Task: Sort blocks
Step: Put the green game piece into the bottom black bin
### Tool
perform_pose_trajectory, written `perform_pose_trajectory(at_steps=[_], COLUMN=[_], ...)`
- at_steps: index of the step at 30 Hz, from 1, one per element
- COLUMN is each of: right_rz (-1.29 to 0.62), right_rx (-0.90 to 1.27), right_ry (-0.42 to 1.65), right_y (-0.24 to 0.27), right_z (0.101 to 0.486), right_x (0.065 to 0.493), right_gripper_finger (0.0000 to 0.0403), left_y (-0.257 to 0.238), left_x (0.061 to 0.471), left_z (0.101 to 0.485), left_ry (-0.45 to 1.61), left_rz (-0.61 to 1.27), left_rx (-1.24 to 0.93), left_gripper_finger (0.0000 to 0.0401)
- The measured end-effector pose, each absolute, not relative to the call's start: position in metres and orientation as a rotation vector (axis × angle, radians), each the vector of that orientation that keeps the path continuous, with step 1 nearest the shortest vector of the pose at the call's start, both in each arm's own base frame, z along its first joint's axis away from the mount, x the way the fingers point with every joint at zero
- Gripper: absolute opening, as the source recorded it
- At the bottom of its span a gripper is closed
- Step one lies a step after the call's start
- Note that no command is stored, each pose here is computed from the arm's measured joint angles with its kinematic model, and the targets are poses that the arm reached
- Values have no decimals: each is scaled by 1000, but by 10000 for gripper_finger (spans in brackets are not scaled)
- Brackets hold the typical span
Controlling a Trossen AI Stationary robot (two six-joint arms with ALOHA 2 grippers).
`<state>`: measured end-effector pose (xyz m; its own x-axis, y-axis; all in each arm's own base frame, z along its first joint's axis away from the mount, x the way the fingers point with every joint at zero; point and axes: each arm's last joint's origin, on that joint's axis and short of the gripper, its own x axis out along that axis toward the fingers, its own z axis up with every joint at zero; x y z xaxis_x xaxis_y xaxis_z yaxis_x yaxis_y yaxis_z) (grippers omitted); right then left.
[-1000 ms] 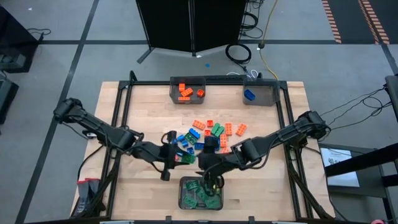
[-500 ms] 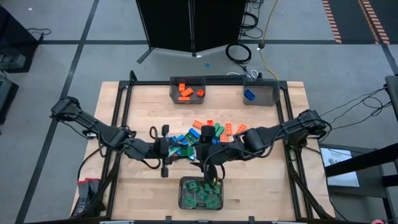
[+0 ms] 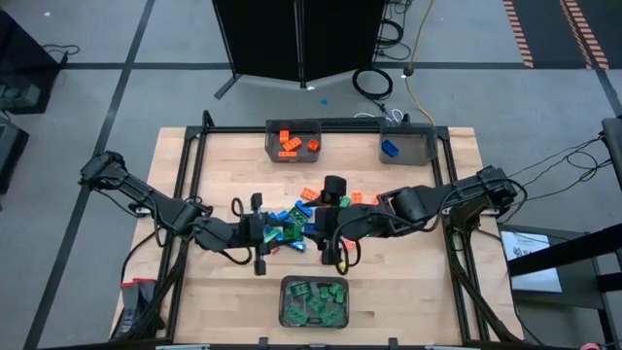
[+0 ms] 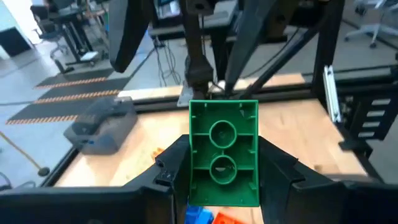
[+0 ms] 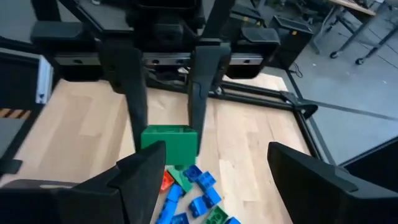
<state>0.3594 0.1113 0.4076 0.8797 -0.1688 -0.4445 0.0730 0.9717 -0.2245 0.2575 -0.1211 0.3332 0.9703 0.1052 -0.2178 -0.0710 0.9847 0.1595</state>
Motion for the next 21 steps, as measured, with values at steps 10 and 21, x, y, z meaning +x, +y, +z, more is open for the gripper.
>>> perform_pose_trajectory(at_steps=[10,21], right_rz=[-23,-58], right_rx=[-173,-165], right_ry=[464,460], right_y=[116,105], right_z=[405,405], right_x=[365,369], right_gripper_finger=[277,277], left_y=[-116,-114], left_x=[260,261], left_z=[335,335], left_ry=[214,212], left_rz=[125,131], left_rx=[168,167], left_gripper_finger=[124,124])
